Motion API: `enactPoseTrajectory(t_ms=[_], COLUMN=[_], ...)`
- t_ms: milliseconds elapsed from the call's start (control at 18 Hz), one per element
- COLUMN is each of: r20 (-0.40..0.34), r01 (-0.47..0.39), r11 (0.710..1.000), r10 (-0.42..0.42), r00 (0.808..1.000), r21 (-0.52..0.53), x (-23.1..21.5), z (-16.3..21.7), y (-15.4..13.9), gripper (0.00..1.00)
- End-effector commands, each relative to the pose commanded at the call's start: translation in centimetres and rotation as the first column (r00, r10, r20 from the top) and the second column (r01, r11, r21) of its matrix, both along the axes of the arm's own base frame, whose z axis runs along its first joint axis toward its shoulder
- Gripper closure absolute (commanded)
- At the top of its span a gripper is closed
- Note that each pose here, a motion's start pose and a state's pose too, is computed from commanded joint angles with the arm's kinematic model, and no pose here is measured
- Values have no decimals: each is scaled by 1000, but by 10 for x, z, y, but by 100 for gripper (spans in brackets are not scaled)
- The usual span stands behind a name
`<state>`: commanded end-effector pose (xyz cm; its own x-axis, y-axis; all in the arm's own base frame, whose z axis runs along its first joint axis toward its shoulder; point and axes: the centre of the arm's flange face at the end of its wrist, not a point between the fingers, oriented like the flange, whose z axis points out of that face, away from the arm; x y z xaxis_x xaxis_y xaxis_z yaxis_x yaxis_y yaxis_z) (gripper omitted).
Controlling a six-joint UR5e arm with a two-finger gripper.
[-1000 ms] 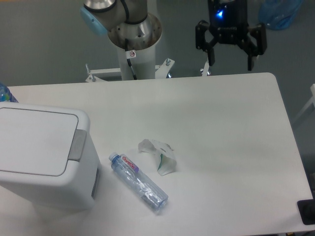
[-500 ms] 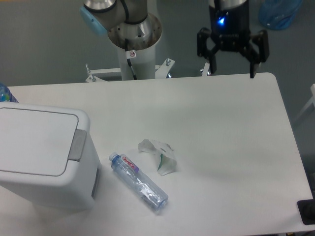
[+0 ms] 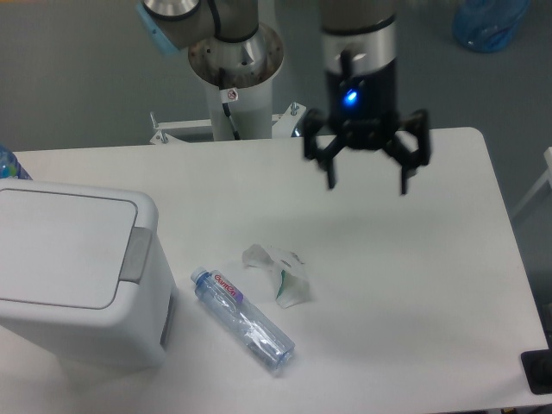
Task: Open the trash can
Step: 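Move the open gripper across the table to above the trash can lid edge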
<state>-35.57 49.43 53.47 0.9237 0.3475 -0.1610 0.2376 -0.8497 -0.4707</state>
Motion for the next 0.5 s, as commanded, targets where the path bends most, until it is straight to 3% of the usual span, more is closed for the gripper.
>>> enactPoseTrajectory(t_ms=[333,500], r20=[160,189], r01=[-134,-122], r11=[983,985], r10=[113,98], r00=[981,977], r21=[125,123], x=[39,62], z=[0,-6], y=[33,48], gripper=[0,0])
